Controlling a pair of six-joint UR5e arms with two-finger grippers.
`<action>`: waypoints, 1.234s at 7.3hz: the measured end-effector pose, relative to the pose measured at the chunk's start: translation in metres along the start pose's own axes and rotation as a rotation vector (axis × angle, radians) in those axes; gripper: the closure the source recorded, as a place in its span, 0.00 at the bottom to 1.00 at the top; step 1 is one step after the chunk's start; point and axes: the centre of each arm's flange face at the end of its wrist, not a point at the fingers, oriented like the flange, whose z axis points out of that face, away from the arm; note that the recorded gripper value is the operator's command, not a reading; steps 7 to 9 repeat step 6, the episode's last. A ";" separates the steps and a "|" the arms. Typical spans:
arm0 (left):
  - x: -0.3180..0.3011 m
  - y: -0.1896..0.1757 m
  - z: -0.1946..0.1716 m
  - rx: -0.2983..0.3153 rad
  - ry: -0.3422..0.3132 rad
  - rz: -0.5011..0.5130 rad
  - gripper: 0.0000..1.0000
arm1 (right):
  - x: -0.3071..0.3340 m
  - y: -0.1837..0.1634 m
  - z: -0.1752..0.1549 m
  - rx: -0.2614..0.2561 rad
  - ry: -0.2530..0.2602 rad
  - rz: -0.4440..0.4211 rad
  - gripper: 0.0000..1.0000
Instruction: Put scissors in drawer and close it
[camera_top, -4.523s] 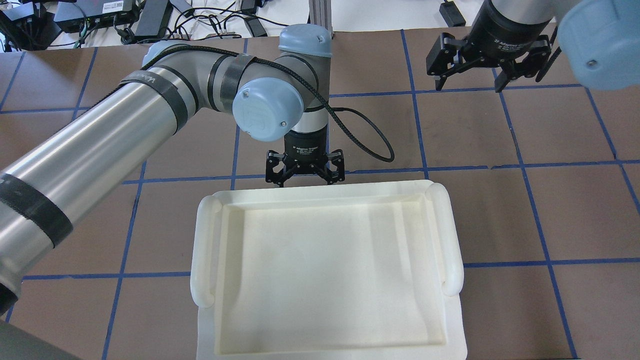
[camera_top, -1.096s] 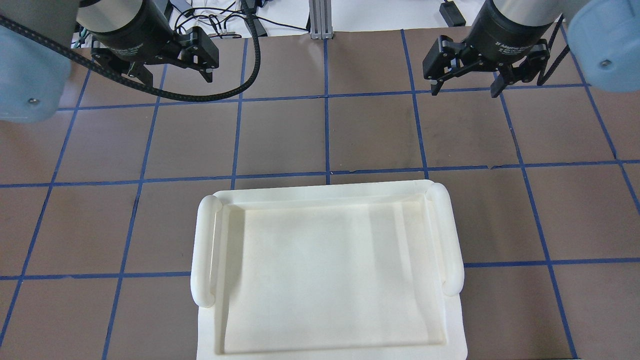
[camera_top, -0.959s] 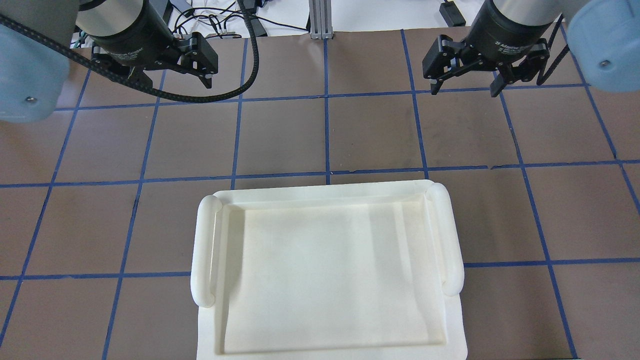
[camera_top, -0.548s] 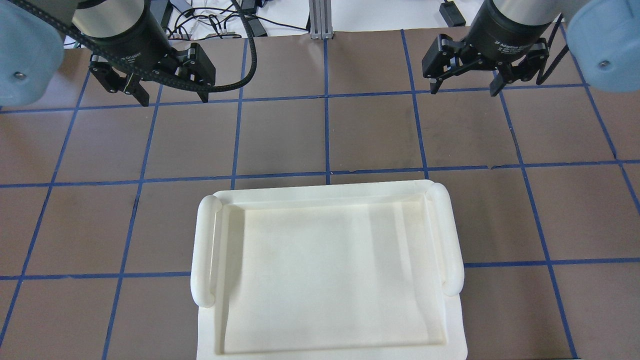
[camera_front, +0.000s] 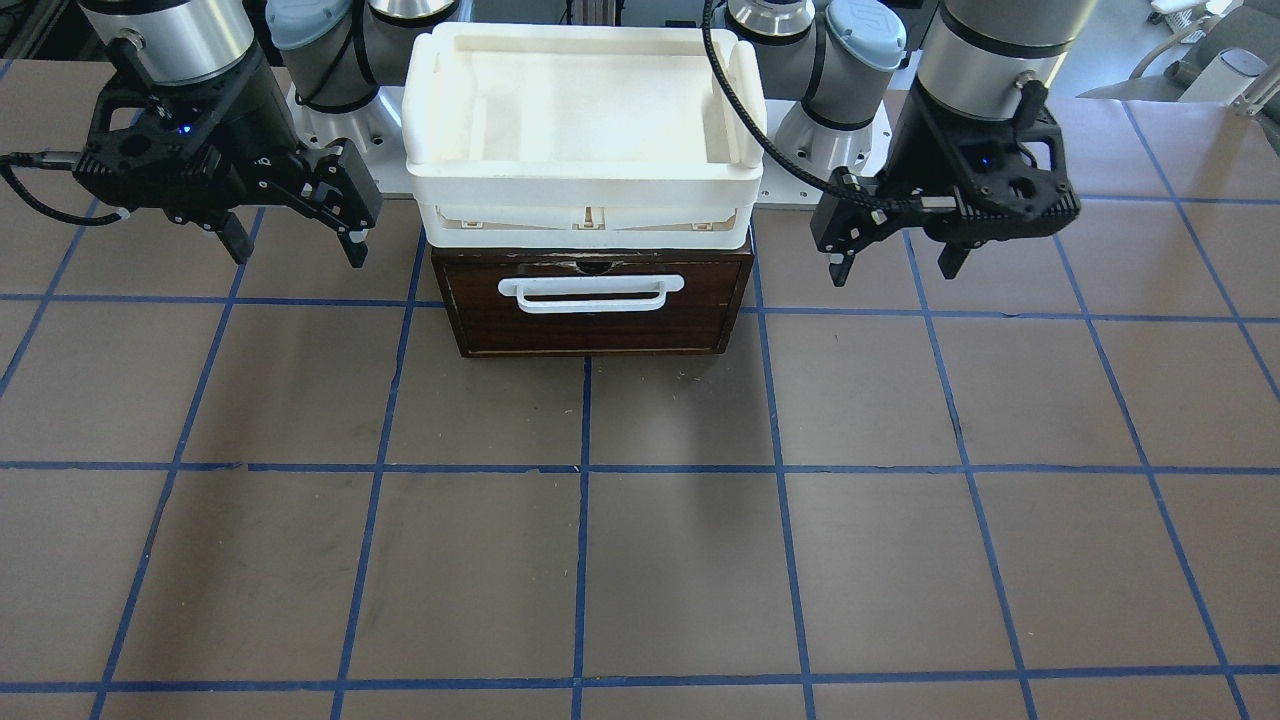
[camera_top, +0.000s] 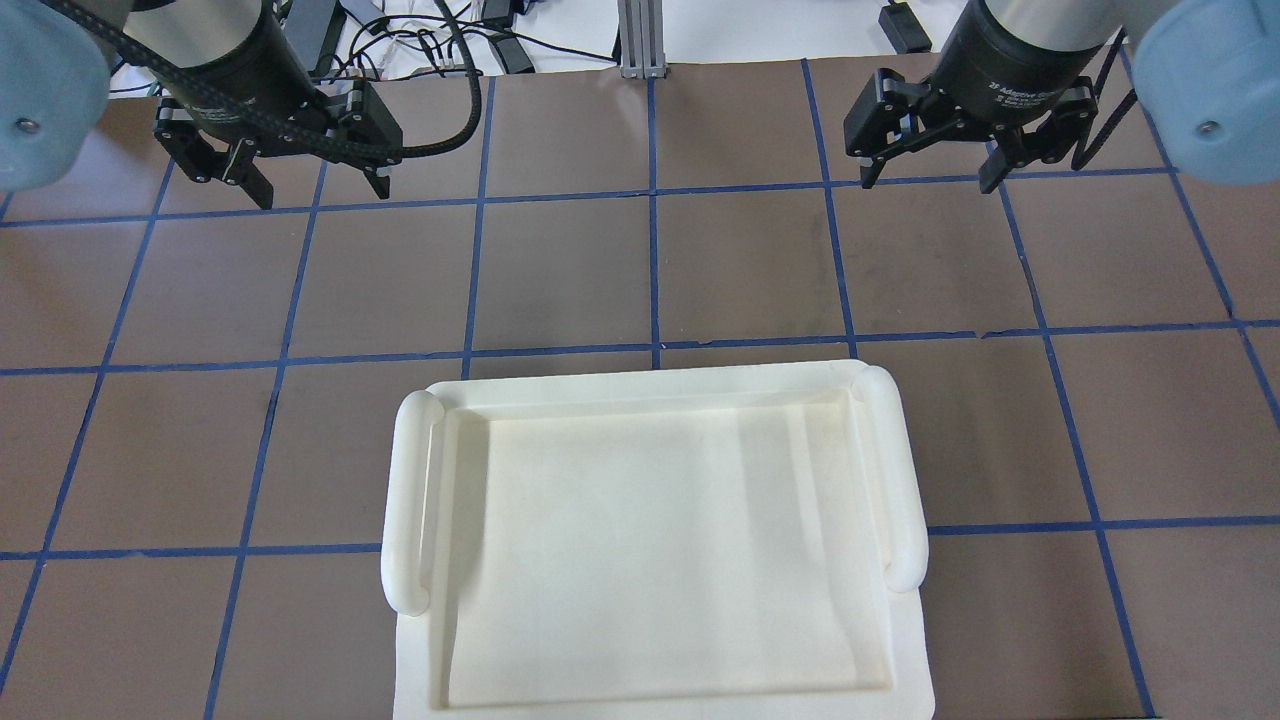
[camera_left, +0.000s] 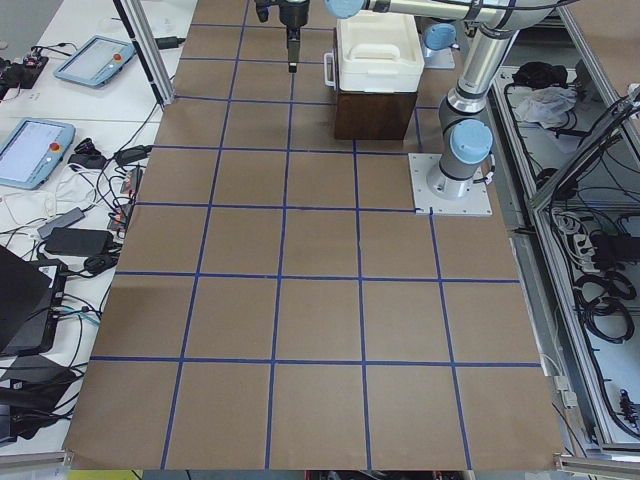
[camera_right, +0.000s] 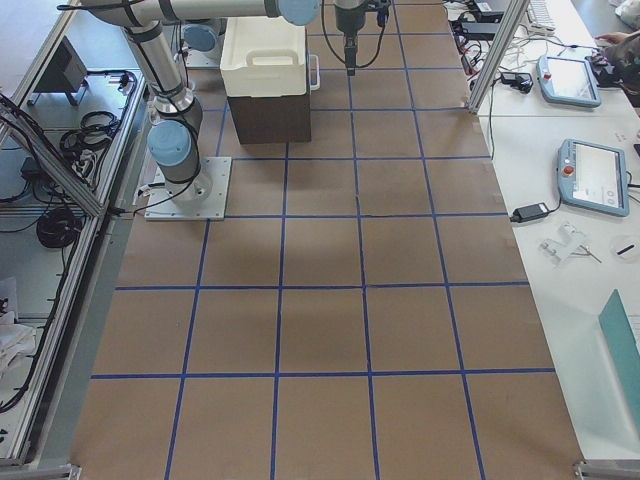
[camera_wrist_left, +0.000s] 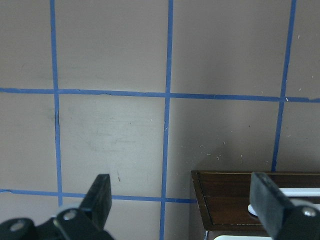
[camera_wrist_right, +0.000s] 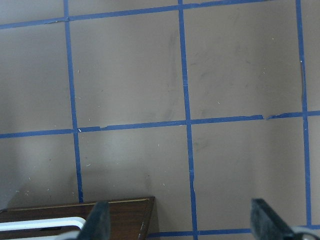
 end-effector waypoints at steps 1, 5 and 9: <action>-0.007 -0.002 0.002 -0.007 -0.001 -0.013 0.00 | 0.000 0.000 0.000 0.000 0.000 -0.001 0.00; -0.007 0.000 0.005 -0.028 -0.002 -0.012 0.00 | 0.000 0.000 0.001 -0.005 0.003 -0.001 0.00; -0.007 0.000 0.006 -0.029 -0.002 -0.012 0.00 | 0.001 0.000 0.001 -0.007 0.004 -0.001 0.00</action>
